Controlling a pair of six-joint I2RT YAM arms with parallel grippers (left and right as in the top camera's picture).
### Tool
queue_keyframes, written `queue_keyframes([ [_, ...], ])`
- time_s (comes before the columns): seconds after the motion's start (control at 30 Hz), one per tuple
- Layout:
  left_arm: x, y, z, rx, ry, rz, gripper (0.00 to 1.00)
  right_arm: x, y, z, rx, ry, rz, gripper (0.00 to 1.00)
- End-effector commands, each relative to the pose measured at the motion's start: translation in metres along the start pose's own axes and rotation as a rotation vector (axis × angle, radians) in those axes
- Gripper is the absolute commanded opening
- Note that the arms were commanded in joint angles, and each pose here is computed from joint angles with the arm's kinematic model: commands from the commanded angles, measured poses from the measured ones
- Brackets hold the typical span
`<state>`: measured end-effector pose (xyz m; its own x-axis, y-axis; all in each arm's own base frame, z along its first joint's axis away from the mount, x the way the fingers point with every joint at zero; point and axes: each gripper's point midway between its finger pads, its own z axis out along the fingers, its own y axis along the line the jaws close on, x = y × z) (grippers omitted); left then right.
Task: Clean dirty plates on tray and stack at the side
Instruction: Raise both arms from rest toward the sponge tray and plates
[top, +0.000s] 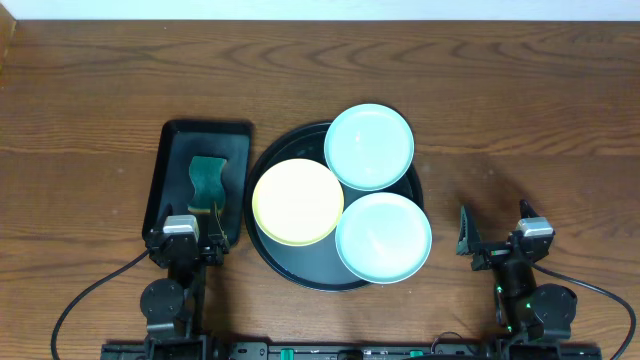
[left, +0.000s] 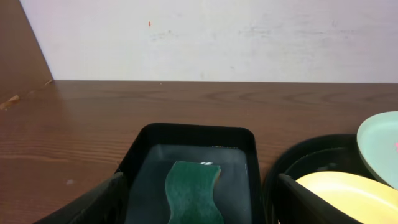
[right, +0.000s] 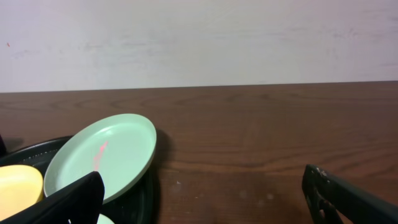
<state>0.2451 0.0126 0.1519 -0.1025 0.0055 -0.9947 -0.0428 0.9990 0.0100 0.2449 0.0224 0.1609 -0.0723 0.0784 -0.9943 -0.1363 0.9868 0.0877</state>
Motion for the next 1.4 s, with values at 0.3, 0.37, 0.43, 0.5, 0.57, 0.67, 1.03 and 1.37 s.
queue_keyframes([
  [0.3, 0.015, -0.003, 0.0, 0.017, 0.052, 0.013, 0.74, 0.001, 0.002, 0.0, -0.008, 0.0, -0.013, 0.99],
  [0.37, 0.015, -0.001, 0.0, 0.007, 0.051, 0.012, 0.74, 0.001, 0.002, 0.0, -0.007, 0.0, -0.013, 0.99],
  [0.43, 0.014, -0.001, 0.001, 0.005, 0.047, 0.012, 0.74, 0.001, -0.001, 0.0, 0.012, -0.001, -0.013, 0.99],
  [0.5, 0.013, -0.001, 0.001, 0.005, 0.044, 0.007, 0.74, 0.001, -0.002, 0.0, 0.019, -0.001, -0.013, 0.99],
  [0.57, 0.013, -0.001, 0.001, 0.004, 0.044, -0.01, 0.74, 0.001, -0.002, 0.0, 0.019, -0.001, -0.013, 0.99],
  [0.67, 0.013, -0.001, 0.001, 0.004, 0.045, -0.034, 0.74, 0.001, -0.003, 0.0, 0.024, -0.002, -0.013, 0.99],
  [1.03, -0.001, 0.007, -0.001, -0.042, 0.007, -0.032, 0.74, 0.0, -0.008, 0.0, 0.05, -0.003, -0.06, 0.99],
  [1.37, -0.032, 0.007, -0.006, -0.042, -0.027, -0.033, 0.74, -0.011, -0.002, -0.002, 0.024, -0.025, -0.064, 0.99],
])
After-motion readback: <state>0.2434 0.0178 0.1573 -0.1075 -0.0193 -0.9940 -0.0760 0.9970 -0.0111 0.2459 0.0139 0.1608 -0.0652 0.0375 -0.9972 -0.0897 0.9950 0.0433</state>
